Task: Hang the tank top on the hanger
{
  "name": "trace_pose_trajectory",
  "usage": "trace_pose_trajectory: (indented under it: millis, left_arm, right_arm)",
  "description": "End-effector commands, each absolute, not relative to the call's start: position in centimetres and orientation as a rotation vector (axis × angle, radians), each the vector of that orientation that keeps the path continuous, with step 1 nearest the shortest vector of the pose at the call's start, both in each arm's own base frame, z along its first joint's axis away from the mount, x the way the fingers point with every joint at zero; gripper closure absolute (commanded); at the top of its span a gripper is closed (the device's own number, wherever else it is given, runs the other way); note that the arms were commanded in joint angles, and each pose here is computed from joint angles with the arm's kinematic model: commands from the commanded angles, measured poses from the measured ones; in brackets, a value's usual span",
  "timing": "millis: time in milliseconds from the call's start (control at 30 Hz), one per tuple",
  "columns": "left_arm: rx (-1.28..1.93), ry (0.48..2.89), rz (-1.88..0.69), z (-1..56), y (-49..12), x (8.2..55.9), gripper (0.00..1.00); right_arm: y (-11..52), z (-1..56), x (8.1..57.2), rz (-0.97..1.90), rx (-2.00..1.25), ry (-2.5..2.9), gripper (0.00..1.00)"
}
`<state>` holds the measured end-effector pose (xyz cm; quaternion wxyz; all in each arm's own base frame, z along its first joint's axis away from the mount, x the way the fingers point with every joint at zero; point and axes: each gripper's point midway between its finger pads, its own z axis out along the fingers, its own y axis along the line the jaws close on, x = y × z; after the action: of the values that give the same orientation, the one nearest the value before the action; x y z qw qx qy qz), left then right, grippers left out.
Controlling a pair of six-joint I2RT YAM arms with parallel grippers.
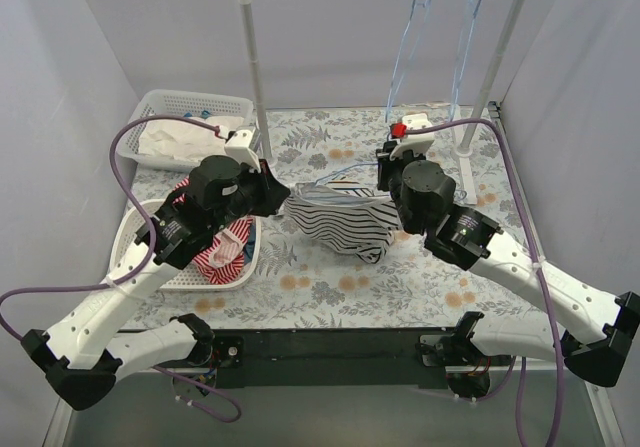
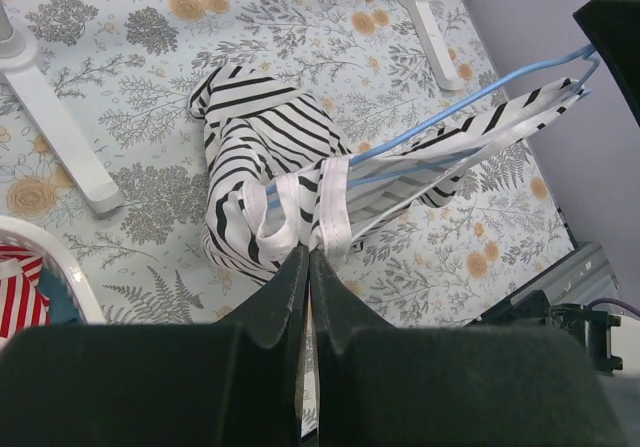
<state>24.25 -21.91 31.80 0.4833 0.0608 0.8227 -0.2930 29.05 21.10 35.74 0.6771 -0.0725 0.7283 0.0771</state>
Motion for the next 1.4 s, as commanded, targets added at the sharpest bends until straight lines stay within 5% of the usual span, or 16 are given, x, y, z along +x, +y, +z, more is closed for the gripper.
trace_pose_trajectory:
  millis: [0,233,567,1100,1367]
  left_arm:
    - [0.214,2.015,-0.689,33.0,-21.4,23.5,1.0]
    - [0.205,2.059,-0.66,33.0,-20.7,23.0,1.0]
    - [0.145,2.036,-0.932,33.5,-24.5,22.5,1.0]
    - [-0.227,1.759,-0.913,37.8,-21.1,25.7,1.0]
    - [-0.098,1.834,-0.765,35.2,-19.5,24.6,1.0]
  right_arm:
    - [20.5,40.2,28.8,0.213,-0.106,1.552,0.99]
    - [19.5,40.2,29.6,0.108,-0.078,1.556,0.99]
    - [22.7,40.1,29.7,0.169,-0.127,1.538,0.99]
    - [21.8,43.1,29.6,0.136,-0.019,1.468,0.99]
    - [20.5,43.5,29.1,0.142,-0.001,1.433,0.99]
